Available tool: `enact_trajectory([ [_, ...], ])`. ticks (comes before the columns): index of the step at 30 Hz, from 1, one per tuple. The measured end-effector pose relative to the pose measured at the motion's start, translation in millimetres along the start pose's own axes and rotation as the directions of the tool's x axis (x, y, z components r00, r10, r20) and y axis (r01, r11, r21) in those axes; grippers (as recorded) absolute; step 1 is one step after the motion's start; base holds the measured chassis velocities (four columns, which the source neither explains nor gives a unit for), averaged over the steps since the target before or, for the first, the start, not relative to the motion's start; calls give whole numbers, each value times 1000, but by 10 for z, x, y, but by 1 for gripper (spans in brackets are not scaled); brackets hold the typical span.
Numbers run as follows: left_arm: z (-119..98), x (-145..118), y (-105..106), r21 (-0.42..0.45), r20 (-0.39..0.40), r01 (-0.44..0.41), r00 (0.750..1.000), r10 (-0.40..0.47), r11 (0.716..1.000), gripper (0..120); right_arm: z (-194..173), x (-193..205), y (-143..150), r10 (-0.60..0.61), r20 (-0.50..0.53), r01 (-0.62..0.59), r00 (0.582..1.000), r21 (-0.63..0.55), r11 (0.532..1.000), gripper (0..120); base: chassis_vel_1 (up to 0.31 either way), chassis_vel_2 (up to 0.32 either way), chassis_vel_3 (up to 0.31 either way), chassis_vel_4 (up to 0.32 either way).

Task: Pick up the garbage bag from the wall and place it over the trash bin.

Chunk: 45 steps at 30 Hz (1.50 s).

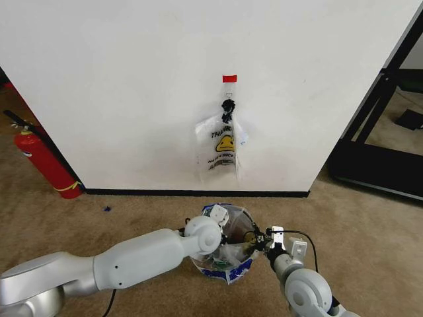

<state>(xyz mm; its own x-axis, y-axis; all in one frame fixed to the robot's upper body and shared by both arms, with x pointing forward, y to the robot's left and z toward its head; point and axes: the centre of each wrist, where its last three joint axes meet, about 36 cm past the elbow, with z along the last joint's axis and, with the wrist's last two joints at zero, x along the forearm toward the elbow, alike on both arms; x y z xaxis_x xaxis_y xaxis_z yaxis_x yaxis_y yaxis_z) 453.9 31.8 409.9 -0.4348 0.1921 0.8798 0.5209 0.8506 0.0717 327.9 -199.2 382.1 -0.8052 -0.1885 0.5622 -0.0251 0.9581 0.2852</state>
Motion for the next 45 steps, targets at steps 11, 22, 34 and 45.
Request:
enact_trajectory([
  [11,-113,-373,-206,-7,-42,24,999,-25,1000,0,-11,27,-18,4,5,-4,1000,1,1000,0,0,0,0,0],
  [22,-111,-643,-116,-41,-65,95,993,-98,995,0,1,31,5,-1,6,1,1000,-7,1000,0,0,0,0,0],
  [34,108,-962,-161,-60,-115,107,987,-114,992,0,-9,35,-9,1,3,-1,1000,-11,1000,0,0,0,0,0],
  [45,165,-1216,-193,-91,-126,134,981,-145,987,0,-8,75,11,-9,-1,9,1000,-17,1000,0,0,0,0,0],
])
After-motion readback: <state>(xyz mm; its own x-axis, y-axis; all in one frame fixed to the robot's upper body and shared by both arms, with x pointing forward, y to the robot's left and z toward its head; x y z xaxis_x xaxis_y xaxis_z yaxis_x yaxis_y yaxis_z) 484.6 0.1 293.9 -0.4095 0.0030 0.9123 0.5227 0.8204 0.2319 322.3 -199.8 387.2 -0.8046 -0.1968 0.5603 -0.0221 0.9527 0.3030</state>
